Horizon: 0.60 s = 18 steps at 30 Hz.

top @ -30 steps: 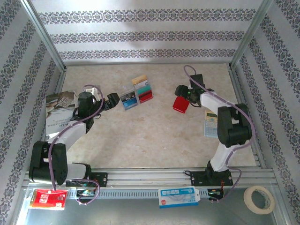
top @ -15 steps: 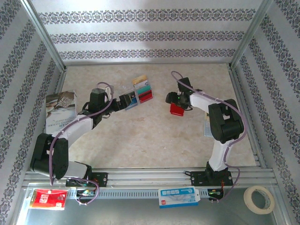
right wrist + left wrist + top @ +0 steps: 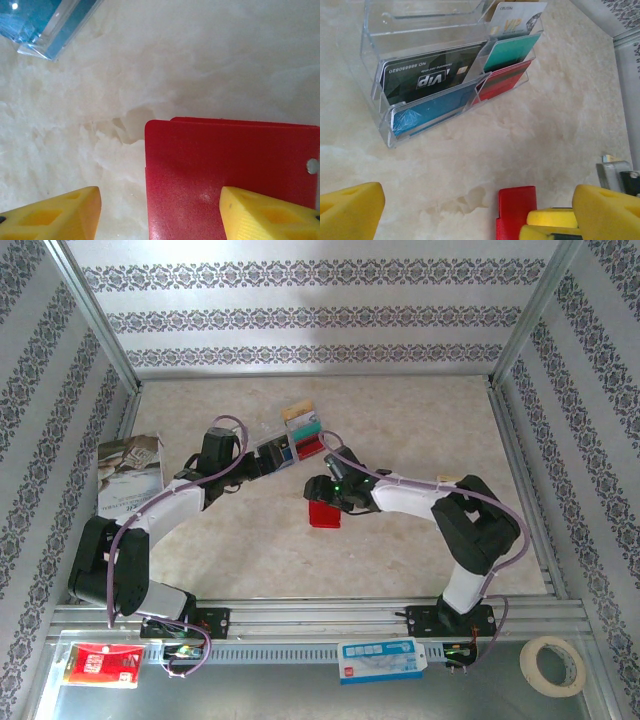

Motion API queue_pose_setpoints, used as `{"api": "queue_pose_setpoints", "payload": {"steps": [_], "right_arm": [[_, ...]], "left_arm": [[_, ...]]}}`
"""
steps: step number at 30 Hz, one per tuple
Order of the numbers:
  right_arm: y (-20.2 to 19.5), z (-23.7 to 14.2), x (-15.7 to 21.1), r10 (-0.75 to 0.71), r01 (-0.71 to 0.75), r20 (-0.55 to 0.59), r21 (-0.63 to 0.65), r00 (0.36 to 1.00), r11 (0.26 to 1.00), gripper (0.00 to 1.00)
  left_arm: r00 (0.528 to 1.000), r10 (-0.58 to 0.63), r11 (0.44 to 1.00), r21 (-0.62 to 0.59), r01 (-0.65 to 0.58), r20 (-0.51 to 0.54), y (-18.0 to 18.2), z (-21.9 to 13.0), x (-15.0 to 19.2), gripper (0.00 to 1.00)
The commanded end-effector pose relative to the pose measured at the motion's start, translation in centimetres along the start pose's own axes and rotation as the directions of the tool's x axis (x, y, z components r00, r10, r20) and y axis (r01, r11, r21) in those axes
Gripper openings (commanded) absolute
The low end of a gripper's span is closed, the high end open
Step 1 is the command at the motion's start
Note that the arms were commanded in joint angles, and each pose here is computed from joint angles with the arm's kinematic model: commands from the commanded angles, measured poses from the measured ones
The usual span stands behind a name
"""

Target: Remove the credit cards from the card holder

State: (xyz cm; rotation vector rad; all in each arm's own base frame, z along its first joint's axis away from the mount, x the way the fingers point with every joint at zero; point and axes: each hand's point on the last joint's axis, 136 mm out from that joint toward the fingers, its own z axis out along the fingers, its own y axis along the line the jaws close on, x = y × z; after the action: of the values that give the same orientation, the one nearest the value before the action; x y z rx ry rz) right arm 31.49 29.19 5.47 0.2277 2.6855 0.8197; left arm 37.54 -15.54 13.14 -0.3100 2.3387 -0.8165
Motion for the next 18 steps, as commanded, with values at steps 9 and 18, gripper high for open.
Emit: {"api": "queue_pose_setpoints", "payload": {"steps": [9,18], "right_arm": [[-4.8,-2.9,-0.5,-0.062,0.058,0.026,0.131,0.998,0.990,0.40],[-6.0,0.0,1.8,-0.043,0.057,-0.100,0.143,0.994,0.988,0.18]], "left_arm": [[0.962,-0.110,0.993,0.017,0.118,-0.250,-2.6,2.3,8.5,0.83],[0.920,-0.120,0.989,0.034,0.143,-0.373,-2.9,4.2,11.9,0.58]]}}
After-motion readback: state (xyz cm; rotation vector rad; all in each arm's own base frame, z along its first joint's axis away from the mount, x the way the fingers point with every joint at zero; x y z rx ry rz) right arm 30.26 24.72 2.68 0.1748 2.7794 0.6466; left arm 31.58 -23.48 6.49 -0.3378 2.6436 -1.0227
